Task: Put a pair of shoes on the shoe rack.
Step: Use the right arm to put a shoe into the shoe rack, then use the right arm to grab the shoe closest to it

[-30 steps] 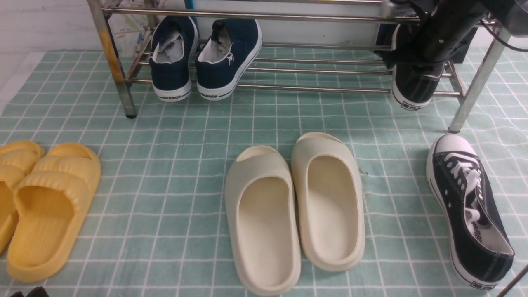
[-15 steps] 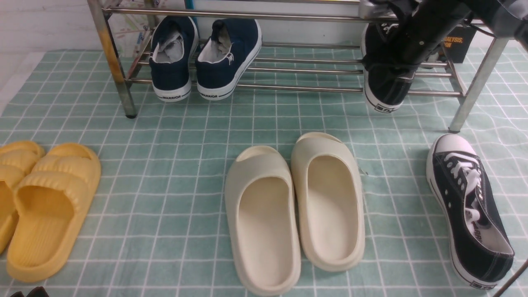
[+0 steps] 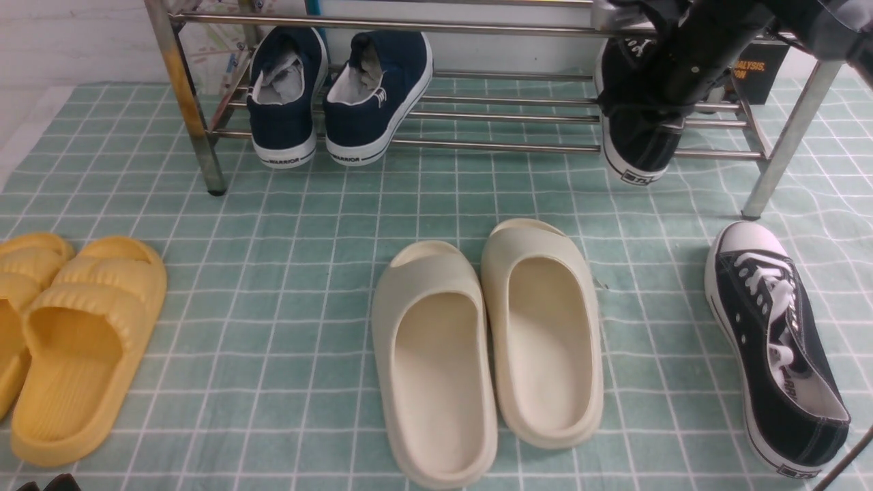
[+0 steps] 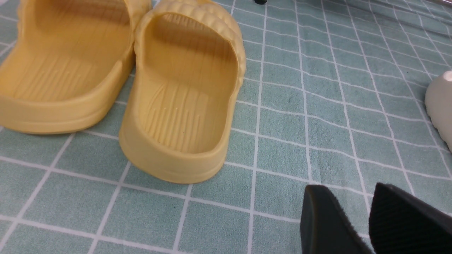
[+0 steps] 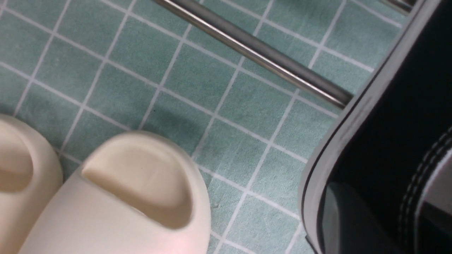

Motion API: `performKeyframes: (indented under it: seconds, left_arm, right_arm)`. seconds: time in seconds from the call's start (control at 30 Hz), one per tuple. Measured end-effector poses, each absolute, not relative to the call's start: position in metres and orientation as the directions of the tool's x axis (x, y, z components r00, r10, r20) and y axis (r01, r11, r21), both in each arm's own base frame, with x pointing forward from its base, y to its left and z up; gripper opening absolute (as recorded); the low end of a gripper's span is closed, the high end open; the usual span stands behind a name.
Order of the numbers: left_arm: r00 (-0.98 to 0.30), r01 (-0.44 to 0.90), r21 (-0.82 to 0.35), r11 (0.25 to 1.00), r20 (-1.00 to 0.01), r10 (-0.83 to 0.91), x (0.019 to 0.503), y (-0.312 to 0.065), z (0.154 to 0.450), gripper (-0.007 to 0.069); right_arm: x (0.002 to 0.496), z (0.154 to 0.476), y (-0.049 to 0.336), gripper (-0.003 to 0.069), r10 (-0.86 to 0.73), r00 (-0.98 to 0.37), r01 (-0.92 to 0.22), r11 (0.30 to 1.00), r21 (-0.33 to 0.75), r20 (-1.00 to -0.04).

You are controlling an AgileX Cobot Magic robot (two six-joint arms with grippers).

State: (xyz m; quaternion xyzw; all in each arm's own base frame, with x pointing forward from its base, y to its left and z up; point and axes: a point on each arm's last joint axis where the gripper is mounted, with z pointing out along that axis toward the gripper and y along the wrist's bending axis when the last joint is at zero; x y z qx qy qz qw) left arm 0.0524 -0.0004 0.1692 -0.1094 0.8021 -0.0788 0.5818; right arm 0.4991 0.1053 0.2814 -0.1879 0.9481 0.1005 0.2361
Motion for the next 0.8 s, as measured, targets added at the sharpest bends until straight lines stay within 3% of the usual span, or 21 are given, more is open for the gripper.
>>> performKeyframes:
  seconds: [0.1, 0.2, 0.27, 0.37, 0.57, 0.67, 0.7, 0.73, 0.77, 0.8]
  left_arm:
    - [-0.299, -0.084, -0.254, 0.964, -0.916, -0.267, 0.052, 0.0, 0.169, 0.0218]
    - [-0.299, -0.084, -0.254, 0.964, -0.916, -0.267, 0.052, 0.0, 0.169, 0.0218]
    - [-0.299, -0.084, -0.254, 0.964, -0.916, -0.267, 0.052, 0.0, 0.169, 0.0218]
    - [-0.299, -0.084, -0.254, 0.964, -0.916, -0.267, 0.052, 0.0, 0.169, 0.0218]
    - [-0.299, -0.084, -0.254, 0.964, -0.916, -0.267, 0.052, 0.0, 0.169, 0.0218]
    - [-0.299, -0.084, -0.254, 0.964, -0.916, -0.267, 0.052, 0.0, 0.169, 0.0218]
    - [-0.299, -0.084, -0.254, 0.964, -0.916, -0.267, 0.052, 0.0, 0.169, 0.0218]
    - [-0.299, -0.084, -0.254, 0.964, -0.916, -0.267, 0.052, 0.0, 0.169, 0.0218]
    - [-0.299, -0.084, -0.254, 0.964, -0.916, -0.267, 0.052, 0.0, 0.169, 0.0218]
    - [-0.299, -0.084, -0.254, 0.964, -0.916, -0.267, 0.052, 0.0, 0.169, 0.0218]
  right_arm:
    - [0.496, 0.293, 0.103, 0.0339, -0.293, -0.811, -0.386, 0.919, 0.086, -0.506]
    - [0.492, 0.306, 0.101, 0.0456, -0.273, -0.806, -0.367, 0.927, 0.081, -0.525]
    - [0.487, 0.319, 0.1, 0.0514, -0.25, -0.801, -0.35, 0.933, 0.088, -0.544]
    - [0.479, 0.328, 0.099, 0.054, -0.229, -0.807, -0.333, 0.938, 0.099, -0.545]
    - [0.449, 0.328, 0.093, 0.0488, -0.232, -0.854, -0.316, 0.942, 0.11, -0.466]
    - [0.42, 0.318, 0.085, 0.0393, -0.257, -0.891, -0.309, 0.947, 0.086, -0.376]
    - [0.419, 0.317, 0.084, 0.0393, -0.259, -0.891, -0.31, 0.947, 0.082, -0.372]
    - [0.407, 0.313, 0.078, 0.0332, -0.276, -0.901, -0.307, 0.951, 0.044, -0.336]
    - [0.406, 0.313, 0.077, 0.0332, -0.277, -0.902, -0.307, 0.951, 0.04, -0.332]
    - [0.399, 0.31, 0.07, 0.0268, -0.279, -0.91, -0.296, 0.955, 0.012, -0.307]
